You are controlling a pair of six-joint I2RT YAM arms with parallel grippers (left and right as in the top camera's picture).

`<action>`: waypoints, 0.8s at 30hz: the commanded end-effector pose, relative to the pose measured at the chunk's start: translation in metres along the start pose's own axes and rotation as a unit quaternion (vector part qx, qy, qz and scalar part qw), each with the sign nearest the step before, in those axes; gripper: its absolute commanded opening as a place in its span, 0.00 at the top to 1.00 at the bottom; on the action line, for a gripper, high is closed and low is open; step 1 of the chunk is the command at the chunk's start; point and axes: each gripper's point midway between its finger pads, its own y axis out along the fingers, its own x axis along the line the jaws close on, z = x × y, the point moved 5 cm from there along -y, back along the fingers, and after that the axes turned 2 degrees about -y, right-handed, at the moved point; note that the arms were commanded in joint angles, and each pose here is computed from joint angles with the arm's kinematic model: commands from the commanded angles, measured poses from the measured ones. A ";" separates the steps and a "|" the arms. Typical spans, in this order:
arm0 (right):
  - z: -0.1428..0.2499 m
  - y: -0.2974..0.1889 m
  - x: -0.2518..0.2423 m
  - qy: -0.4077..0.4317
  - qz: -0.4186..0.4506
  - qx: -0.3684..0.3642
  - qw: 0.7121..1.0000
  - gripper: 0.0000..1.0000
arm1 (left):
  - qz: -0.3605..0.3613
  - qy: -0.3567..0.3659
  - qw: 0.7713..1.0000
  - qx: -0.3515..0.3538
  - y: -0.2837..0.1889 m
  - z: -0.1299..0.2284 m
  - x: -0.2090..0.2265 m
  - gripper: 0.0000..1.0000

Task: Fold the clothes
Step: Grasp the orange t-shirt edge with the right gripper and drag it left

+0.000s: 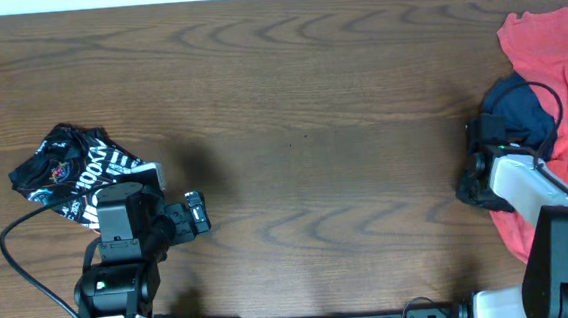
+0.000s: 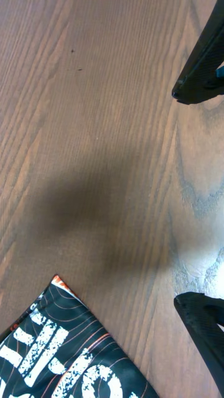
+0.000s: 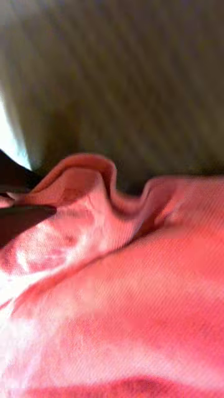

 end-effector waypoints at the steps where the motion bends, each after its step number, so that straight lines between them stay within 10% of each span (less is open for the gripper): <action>1: -0.018 -0.022 -0.007 0.035 -0.012 -0.031 0.999 0.99 | 0.006 -0.001 1.000 -0.006 -0.004 -0.005 -0.002 0.02; 7: -0.069 -0.135 -0.003 -0.015 -0.192 -0.155 0.969 0.99 | 0.006 -0.001 1.000 -0.006 -0.004 -0.005 -0.002 0.02; 14: -0.039 -0.316 0.036 -0.231 -0.517 -0.319 0.760 0.99 | 0.006 -0.001 1.000 -0.006 -0.004 -0.005 -0.002 0.02; 24: 0.053 -0.336 0.121 -0.404 -0.585 -0.240 0.661 0.99 | 0.006 -0.001 1.000 -0.006 -0.004 -0.005 -0.002 0.02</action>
